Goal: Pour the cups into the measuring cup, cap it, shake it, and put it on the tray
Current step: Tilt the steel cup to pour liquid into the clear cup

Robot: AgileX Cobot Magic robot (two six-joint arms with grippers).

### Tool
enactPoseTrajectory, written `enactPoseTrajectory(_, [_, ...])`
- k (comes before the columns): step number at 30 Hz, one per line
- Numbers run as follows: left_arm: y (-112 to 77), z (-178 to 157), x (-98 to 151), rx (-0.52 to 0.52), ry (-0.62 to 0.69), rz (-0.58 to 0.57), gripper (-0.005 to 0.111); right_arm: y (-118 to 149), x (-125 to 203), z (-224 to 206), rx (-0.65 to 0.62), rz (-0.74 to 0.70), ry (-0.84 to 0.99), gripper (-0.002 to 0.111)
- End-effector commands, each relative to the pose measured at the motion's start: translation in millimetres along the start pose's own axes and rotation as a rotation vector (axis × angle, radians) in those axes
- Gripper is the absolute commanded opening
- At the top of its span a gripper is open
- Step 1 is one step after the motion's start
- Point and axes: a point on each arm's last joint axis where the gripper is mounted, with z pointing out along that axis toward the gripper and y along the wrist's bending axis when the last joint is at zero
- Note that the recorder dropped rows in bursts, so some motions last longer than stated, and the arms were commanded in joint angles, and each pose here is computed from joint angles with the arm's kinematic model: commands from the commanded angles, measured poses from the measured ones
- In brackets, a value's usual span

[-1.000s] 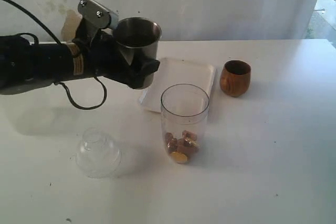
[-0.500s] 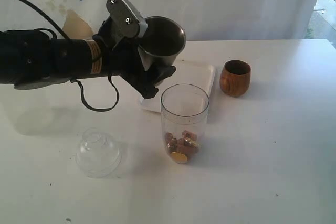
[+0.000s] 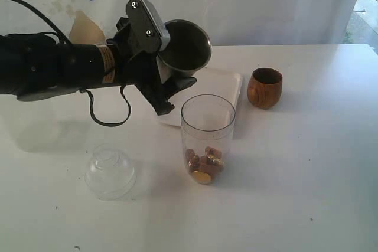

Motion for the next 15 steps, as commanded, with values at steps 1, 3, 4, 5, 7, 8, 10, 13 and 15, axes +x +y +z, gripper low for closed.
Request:
enactPoseTrajectory(1, [7.2,-3,-16,-0.040,-0.097,-0.081,0.000,0,1,0,0.004,-0.002,0.000,0.000])
enactPoseTrajectory(3, [7.1,-2,-17,-0.040,-0.116,-0.093,0.000,0,1,0,0.004,-0.002,0.000,0.000])
enactPoseTrajectory(4, [7.2,-2,-17,-0.040,-0.118,-0.085,0.000,0,1,0,0.004,-0.002,0.000,0.000])
enactPoseTrajectory(5, [6.8,-1,-17,-0.038,-0.122,-0.069,0.000,0,1,0,0.004,-0.002,0.000,0.000])
enactPoseTrajectory(7, [5.7,0,-16,-0.032,-0.128,-0.059,0.000,0,1,0,0.004,-0.002,0.000,0.000])
enactPoseTrajectory(8, [4.5,2,-14,-0.026,-0.134,-0.059,0.000,0,1,0,0.004,-0.002,0.000,0.000])
enactPoseTrajectory(10, [2.9,4,-13,-0.016,-0.148,-0.060,0.000,0,1,0,0.004,-0.002,0.000,0.000])
enactPoseTrajectory(13, [1.3,7,-12,-0.007,-0.162,-0.047,0.000,0,1,0,0.004,-0.002,0.000,0.000])
enactPoseTrajectory(15, [0.9,8,-11,-0.006,-0.158,-0.046,0.000,0,1,0,0.004,-0.002,0.000,0.000])
